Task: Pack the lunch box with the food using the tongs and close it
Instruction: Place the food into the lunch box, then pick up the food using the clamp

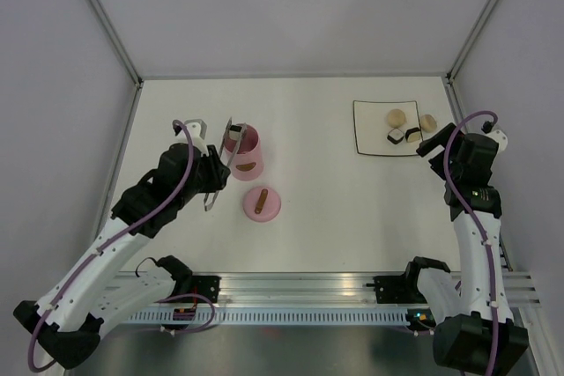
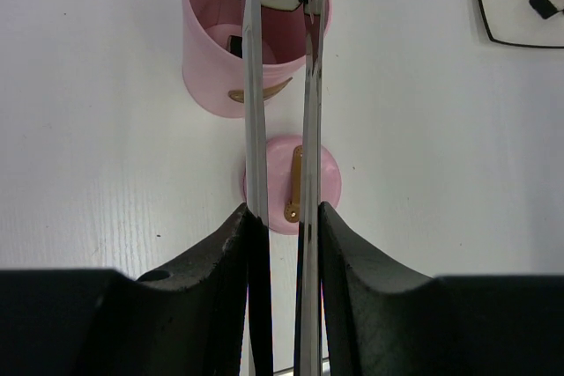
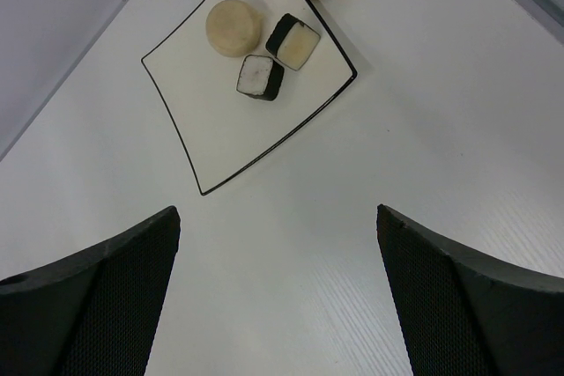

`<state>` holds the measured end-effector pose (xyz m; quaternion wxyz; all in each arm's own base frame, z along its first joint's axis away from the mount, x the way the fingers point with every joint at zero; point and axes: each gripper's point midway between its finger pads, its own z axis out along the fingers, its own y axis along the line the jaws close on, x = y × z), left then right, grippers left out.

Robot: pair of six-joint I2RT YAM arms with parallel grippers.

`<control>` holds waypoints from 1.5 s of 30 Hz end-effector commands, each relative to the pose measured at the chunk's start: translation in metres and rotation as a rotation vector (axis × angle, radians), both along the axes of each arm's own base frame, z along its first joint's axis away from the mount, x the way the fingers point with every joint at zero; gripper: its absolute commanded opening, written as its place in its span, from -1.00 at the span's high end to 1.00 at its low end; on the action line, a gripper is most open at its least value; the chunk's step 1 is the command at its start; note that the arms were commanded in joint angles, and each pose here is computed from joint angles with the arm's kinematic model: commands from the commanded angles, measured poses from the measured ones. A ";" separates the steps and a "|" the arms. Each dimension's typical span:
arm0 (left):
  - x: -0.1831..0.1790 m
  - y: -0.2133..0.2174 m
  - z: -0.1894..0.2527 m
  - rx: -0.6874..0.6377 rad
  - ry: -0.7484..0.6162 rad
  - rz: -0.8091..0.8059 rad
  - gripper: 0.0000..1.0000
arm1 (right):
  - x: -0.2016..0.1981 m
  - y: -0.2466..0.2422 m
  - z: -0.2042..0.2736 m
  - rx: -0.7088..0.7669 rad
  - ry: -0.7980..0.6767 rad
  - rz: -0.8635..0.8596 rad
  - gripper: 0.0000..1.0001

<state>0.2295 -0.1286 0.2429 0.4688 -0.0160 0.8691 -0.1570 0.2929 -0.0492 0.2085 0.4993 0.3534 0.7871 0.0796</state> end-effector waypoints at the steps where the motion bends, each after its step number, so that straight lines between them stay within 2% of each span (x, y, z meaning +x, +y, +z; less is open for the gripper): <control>1: 0.011 -0.007 0.014 -0.048 -0.042 0.013 0.55 | -0.003 0.003 0.003 0.002 -0.012 0.006 -0.96; 6: 0.013 -0.012 0.001 -0.040 -0.001 0.005 0.52 | -0.007 0.001 0.001 -0.009 -0.001 -0.001 -0.96; 9: 0.012 -0.010 0.004 -0.045 -0.011 0.015 0.39 | -0.006 0.001 0.000 -0.013 0.001 0.001 -0.96; 10: 0.012 -0.008 0.006 -0.043 -0.018 0.020 0.28 | -0.006 0.001 -0.001 -0.011 0.003 0.002 -0.96; 14: 0.012 -0.007 0.009 -0.033 -0.019 0.020 0.24 | -0.004 0.002 -0.002 -0.002 -0.001 0.007 -0.96; 18: 0.011 -0.008 0.009 -0.033 -0.015 0.016 0.04 | -0.004 0.003 -0.004 0.001 0.003 0.008 -0.96; 26: 0.012 -0.008 0.019 -0.028 -0.034 0.000 0.03 | -0.004 0.001 -0.004 -0.004 0.003 0.002 -0.96; 31: 0.014 -0.021 0.040 -0.036 -0.067 -0.077 0.03 | -0.003 0.000 -0.005 0.003 0.007 -0.011 -0.96; 37: 0.033 -0.058 0.060 -0.046 -0.082 -0.210 0.03 | -0.001 -0.004 -0.007 -0.005 0.034 -0.020 -0.96; 44: 0.051 -0.145 0.067 -0.071 -0.125 -0.387 0.03 | -0.003 -0.014 0.011 -0.066 0.034 -0.048 -0.96; 45: 0.054 -0.158 0.079 -0.092 -0.163 -0.411 0.03 | -0.002 -0.016 0.012 -0.076 0.038 -0.051 -0.96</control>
